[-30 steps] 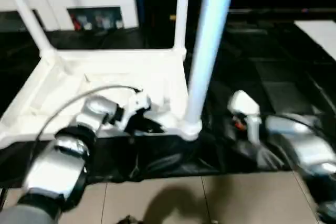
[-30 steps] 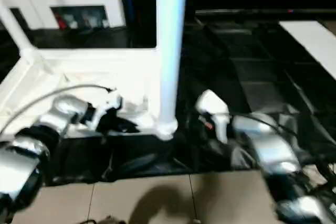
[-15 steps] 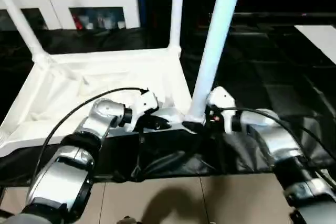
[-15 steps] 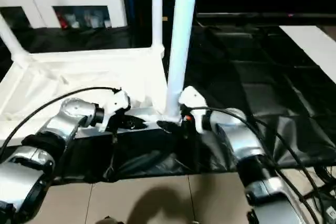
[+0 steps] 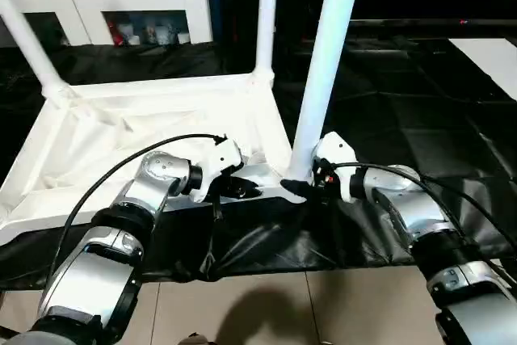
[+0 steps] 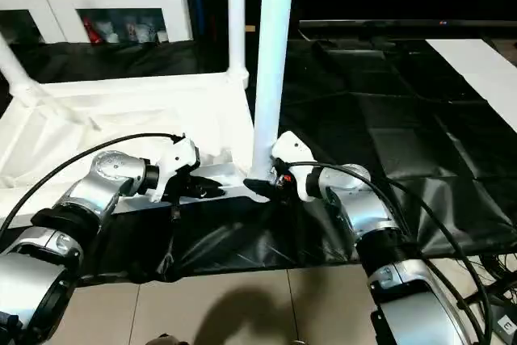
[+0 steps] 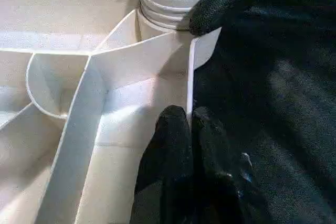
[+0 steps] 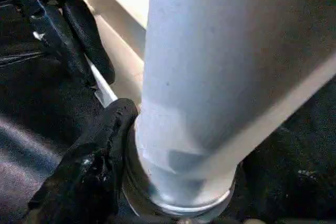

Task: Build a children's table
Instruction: Rotate leg to tighten

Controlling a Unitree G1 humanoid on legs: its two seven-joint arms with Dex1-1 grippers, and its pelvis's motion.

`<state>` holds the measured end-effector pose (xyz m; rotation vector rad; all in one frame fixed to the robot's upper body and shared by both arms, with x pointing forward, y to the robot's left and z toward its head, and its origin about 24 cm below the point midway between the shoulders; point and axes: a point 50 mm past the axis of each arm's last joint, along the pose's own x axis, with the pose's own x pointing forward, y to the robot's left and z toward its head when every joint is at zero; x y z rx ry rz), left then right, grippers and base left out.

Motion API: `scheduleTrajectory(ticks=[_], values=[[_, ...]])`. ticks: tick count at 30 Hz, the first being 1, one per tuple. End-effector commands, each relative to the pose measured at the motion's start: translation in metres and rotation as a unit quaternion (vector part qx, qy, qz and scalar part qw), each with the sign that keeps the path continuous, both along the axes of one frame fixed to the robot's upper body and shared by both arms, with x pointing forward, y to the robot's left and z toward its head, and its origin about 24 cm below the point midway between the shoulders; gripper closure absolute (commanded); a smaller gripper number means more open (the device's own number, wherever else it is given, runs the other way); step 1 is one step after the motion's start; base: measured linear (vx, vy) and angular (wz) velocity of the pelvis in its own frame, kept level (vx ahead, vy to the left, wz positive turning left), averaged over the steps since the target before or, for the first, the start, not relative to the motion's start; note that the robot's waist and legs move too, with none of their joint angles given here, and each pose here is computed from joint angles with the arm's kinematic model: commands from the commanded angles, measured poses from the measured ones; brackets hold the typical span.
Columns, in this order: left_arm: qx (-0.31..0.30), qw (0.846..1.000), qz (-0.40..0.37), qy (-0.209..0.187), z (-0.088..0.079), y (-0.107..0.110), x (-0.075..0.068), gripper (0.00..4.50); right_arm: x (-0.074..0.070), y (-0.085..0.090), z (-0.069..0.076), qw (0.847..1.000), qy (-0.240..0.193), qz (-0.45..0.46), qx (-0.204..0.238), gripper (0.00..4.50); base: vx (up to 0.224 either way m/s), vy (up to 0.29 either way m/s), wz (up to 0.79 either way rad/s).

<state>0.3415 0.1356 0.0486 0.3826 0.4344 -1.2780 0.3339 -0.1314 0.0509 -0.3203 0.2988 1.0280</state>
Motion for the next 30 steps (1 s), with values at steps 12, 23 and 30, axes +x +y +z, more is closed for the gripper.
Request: scheduleTrajectory(ticks=[12,23,30], values=[[-0.016,0.991,0.136,-0.001,-0.017,-0.042,0.005,4.5,-0.002,0.037,-0.037,0.978,0.028,-0.198,0.062,1.77,0.0,0.0,0.0],[-0.004,0.99,0.142,-0.023,-0.021,-0.074,0.001,4.5,-0.001,0.096,-0.02,0.977,-0.015,-0.176,0.115,1.77,0.0,0.0,0.0],[-0.032,0.996,0.072,-0.029,-0.015,-0.052,-0.004,4.5,0.003,0.047,-0.011,0.985,-0.036,-0.12,0.119,0.64,0.0,0.0,0.0]])
